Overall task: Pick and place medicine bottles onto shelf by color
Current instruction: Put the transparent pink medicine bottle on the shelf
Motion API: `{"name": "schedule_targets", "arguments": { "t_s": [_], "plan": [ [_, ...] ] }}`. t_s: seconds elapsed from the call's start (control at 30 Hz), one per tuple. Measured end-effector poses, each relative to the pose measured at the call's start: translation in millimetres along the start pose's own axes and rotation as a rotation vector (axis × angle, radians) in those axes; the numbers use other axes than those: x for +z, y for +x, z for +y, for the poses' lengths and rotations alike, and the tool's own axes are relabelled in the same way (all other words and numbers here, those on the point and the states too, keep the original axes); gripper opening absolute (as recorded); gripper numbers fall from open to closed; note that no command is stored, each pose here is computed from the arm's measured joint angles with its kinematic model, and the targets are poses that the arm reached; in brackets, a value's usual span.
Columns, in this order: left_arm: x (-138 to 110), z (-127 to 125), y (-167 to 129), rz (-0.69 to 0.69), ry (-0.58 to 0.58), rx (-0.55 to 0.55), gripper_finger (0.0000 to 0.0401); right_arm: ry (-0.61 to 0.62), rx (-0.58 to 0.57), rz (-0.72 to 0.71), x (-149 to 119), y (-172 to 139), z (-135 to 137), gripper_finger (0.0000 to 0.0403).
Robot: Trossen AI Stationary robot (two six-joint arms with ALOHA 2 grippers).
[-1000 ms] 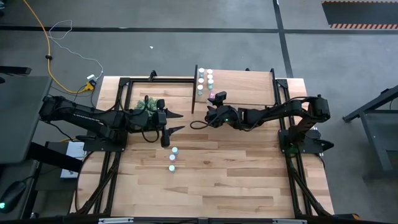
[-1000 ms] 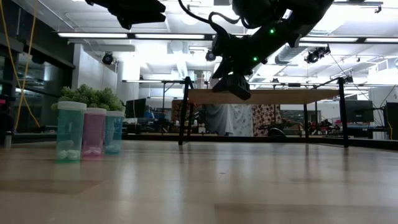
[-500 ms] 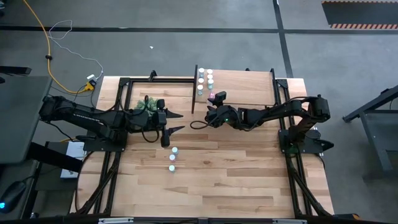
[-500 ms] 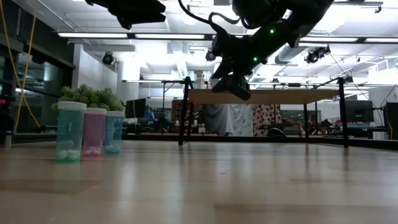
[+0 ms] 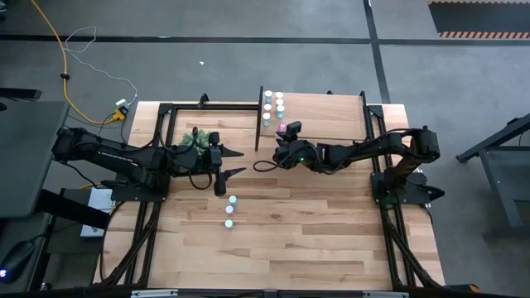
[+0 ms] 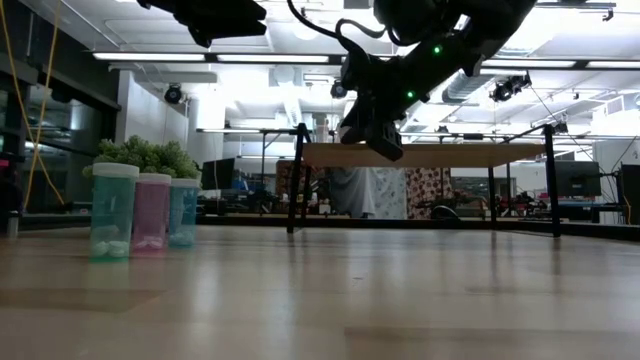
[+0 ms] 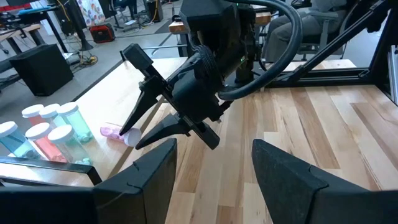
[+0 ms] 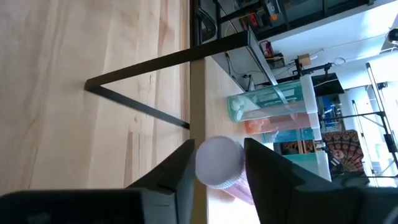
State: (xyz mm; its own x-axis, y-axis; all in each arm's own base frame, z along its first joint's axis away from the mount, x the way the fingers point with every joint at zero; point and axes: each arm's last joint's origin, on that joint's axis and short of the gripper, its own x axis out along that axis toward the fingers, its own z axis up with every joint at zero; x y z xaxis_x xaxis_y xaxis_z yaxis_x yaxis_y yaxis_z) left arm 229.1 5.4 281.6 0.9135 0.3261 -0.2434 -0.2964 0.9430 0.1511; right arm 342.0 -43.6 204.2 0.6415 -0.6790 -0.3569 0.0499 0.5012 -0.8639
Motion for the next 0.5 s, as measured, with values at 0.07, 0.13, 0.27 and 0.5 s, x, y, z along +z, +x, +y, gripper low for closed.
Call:
{"name": "schedule_targets", "arguments": {
  "t_s": [0.07,0.13,0.27,0.5],
  "plan": [
    [0.0,0.0,0.0,0.000,0.000,0.000,0.0200,0.000,0.000,0.000,0.1,0.0,-0.1,0.0110],
    [0.0,0.0,0.0,0.000,0.008,0.000,0.0200,0.003,-0.003,-0.003,0.5,-0.1,-0.8,0.0103],
    [0.0,0.0,0.0,0.000,0.018,0.000,0.0200,0.002,-0.002,-0.005,1.2,-0.8,-0.2,0.0091],
    [0.0,0.0,0.0,0.000,0.018,0.000,0.0200,0.010,-0.012,-0.036,8.3,-8.5,1.6,0.0061]
  ]
}}
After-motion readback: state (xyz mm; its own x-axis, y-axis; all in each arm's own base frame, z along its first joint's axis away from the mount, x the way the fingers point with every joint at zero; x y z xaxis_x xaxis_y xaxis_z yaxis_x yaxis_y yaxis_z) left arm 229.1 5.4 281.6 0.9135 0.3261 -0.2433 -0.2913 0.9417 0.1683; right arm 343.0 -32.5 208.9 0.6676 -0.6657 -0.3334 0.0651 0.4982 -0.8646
